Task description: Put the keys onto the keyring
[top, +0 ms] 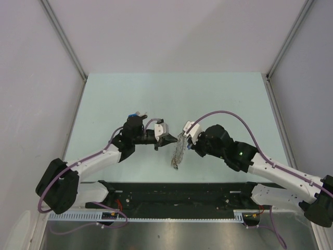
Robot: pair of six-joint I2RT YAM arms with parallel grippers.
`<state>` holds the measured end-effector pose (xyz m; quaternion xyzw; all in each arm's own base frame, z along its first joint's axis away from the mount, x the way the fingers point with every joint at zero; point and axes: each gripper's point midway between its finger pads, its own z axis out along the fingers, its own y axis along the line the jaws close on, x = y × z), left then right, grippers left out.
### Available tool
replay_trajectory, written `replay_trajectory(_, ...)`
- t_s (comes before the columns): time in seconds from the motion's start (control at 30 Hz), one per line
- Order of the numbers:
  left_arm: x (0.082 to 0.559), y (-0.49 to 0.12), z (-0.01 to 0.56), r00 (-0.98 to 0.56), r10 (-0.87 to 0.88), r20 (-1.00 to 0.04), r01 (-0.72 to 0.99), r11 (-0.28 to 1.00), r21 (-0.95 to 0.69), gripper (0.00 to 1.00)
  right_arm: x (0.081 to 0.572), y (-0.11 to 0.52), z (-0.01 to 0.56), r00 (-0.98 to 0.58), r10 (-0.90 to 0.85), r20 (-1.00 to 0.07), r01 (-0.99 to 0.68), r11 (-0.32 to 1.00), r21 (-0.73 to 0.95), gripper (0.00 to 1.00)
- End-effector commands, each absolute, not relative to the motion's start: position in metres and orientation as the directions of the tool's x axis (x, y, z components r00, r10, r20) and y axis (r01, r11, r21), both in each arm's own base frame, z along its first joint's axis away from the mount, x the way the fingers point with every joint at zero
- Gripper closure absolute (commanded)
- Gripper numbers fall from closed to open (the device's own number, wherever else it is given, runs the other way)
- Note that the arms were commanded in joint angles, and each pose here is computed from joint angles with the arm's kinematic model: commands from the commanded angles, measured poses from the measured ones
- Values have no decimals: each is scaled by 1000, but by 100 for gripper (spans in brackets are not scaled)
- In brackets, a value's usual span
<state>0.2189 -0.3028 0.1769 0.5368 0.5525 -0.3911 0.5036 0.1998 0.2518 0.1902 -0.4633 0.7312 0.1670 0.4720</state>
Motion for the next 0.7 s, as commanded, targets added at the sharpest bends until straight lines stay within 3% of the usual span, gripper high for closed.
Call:
replay_trajectory(0.0, 214, -314, 202, 157, 145, -977, 985, 44, 165, 100, 197, 263, 215, -44, -485, -874, -860, 464, -214, 100)
replay_trajectory(0.67, 207, -323, 185, 102, 187, -977, 994, 17, 107, 100, 201, 276, 199, -51, -512, -858, -877, 434, -207, 100)
